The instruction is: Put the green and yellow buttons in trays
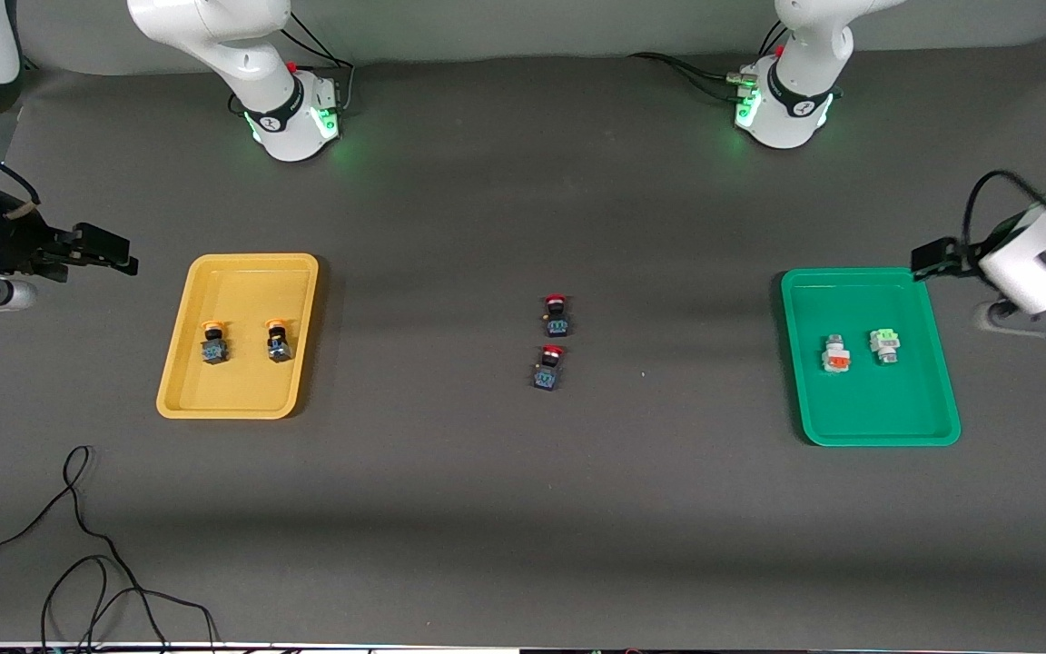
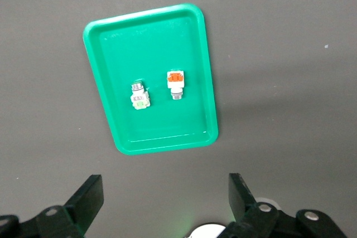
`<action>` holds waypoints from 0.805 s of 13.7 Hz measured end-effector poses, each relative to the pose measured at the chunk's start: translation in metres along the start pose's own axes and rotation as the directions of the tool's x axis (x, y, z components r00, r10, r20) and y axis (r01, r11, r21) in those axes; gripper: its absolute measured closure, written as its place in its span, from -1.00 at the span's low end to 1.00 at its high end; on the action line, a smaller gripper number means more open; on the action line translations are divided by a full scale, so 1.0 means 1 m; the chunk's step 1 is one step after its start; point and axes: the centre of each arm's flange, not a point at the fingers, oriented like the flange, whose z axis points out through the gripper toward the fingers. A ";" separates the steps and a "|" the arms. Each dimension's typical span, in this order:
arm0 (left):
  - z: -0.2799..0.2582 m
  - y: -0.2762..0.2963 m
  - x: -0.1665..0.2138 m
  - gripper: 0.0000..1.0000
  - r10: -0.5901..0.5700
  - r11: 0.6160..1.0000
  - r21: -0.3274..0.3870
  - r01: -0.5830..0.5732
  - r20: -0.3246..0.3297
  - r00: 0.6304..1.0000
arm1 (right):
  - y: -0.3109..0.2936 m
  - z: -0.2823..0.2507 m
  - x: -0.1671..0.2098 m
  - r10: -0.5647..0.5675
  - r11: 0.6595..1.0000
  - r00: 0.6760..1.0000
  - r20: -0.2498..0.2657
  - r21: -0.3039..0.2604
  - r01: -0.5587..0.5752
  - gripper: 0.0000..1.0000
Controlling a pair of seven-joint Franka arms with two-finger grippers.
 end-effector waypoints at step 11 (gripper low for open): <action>-0.024 0.010 0.001 -1.00 0.027 1.000 -0.016 -0.027 0.026 0.999 | 0.020 -0.009 0.005 0.037 0.999 0.999 -0.029 -0.002 -0.037 -1.00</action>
